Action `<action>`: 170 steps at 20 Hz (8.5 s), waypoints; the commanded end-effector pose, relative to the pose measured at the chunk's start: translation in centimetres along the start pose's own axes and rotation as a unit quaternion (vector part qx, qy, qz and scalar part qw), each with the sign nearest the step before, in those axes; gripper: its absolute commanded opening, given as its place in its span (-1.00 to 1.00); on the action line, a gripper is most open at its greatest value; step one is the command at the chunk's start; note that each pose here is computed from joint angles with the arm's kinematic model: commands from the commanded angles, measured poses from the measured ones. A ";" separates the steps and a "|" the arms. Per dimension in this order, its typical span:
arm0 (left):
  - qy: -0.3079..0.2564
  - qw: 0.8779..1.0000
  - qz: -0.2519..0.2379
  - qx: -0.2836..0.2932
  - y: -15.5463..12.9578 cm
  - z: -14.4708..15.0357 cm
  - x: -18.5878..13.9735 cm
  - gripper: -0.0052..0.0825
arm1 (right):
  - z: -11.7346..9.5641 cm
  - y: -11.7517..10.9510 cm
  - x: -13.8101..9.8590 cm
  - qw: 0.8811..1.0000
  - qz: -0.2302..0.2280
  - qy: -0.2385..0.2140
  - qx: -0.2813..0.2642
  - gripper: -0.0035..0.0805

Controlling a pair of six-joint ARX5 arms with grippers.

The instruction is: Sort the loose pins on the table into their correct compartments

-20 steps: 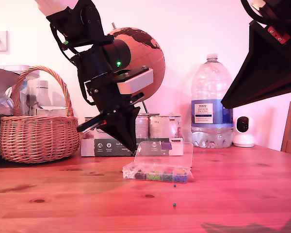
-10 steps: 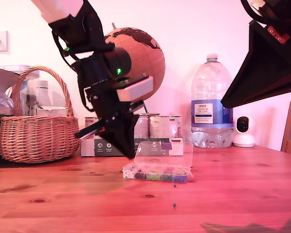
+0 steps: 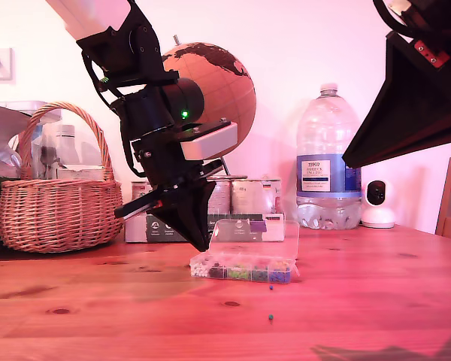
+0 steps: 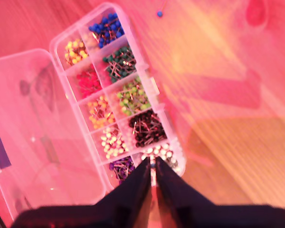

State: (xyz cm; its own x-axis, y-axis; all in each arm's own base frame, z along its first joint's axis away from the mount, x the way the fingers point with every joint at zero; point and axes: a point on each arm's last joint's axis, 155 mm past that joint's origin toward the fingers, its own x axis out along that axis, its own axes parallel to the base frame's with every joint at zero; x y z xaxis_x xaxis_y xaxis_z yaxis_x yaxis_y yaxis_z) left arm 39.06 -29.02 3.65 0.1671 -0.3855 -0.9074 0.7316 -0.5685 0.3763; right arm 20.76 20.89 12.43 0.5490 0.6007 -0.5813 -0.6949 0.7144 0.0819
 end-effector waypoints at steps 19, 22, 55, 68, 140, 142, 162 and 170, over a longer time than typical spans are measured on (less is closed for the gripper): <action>0.035 0.996 0.037 -0.070 1.7 2.4 -4.1 -0.94 | 0.8 0.0 -0.1 1.000 0.000 -0.009 -0.001 -0.95; 0.030 0.980 0.054 -0.191 2.0 3.9 -6.6 -0.94 | 0.8 0.0 -0.1 1.000 -0.001 -0.009 0.000 -0.95; -0.263 0.781 0.202 -0.530 -6.4 11.8 -15.1 -0.94 | 3.3 -5.0 -1.4 0.977 -0.085 0.117 0.157 -0.95; -0.249 0.808 0.122 -0.520 -12.8 13.1 -10.0 -0.94 | 0.4 -2.2 6.0 0.913 -0.052 0.300 0.270 -0.86; -0.218 0.792 0.095 -0.563 -14.4 12.3 -8.9 -0.94 | -6.6 -1.1 14.5 0.862 -0.082 0.408 0.290 -0.74; -0.218 0.792 0.095 -0.563 -14.4 12.3 -8.9 -0.94 | -6.8 -0.9 14.3 0.862 -0.079 0.414 0.282 -0.74; -0.217 0.792 0.095 -0.563 -14.4 12.3 -8.9 -0.94 | -7.1 -0.8 14.0 0.866 -0.073 0.424 0.253 -0.91; -0.217 0.792 0.095 -0.563 -14.4 12.3 -8.9 -0.94 | -7.1 -0.7 14.0 0.868 -0.070 0.424 0.249 -0.95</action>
State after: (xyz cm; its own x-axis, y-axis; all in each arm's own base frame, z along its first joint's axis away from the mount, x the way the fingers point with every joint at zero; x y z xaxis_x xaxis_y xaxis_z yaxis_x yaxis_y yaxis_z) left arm 19.24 -26.54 9.45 0.2893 -0.7441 -0.6021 0.8883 0.4432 -0.1209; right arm 26.20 26.36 -0.31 -0.0482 0.1872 -0.9811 -0.2347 0.9527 0.1933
